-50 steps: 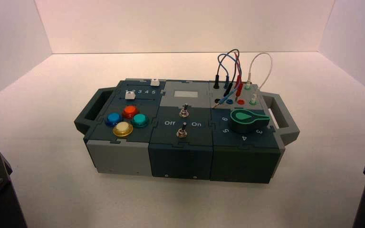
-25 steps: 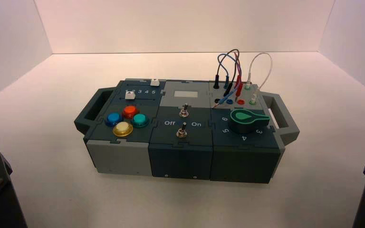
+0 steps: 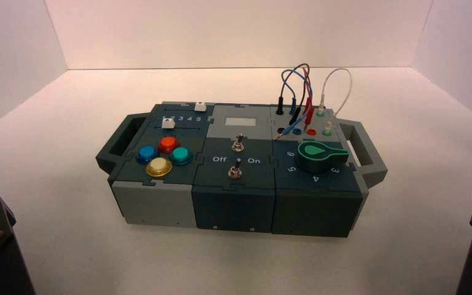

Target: Push the yellow button with the right gripper.

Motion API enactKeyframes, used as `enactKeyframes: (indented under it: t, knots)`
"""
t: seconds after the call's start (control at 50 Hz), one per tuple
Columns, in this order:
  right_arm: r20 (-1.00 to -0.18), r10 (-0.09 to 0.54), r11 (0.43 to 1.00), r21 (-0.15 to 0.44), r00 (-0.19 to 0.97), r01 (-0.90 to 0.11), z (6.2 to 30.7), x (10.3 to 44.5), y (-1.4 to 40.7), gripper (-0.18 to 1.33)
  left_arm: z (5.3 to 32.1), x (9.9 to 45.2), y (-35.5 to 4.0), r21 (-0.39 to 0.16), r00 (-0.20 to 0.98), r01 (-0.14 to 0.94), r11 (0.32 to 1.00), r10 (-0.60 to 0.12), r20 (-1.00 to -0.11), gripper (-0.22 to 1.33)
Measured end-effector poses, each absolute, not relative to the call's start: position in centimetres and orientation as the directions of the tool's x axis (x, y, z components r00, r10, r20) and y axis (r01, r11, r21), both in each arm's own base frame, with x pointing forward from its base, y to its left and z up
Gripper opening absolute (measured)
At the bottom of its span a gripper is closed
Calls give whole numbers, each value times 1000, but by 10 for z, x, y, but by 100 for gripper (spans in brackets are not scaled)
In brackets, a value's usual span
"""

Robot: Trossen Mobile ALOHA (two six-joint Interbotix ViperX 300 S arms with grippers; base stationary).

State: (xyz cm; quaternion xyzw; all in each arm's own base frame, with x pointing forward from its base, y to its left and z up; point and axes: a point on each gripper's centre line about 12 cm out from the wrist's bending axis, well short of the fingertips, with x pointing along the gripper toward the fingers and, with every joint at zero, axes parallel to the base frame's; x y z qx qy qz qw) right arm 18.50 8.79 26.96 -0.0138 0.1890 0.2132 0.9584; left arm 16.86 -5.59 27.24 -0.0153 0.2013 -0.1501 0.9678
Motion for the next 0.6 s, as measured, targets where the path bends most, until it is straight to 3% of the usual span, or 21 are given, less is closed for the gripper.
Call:
enactKeyframes:
  t: [0.28, 0.6]
  knots:
    - [-486, 467, 869, 101, 738, -484, 252, 180, 110, -15, 273, 153, -67, -106, 771, 356, 928, -356, -529, -16]
    - [-606, 571, 771, 166, 553, -615, 229, 173, 165, -15, 254, 146, -82, -108, 653, 427, 898, -390, -649, -16]
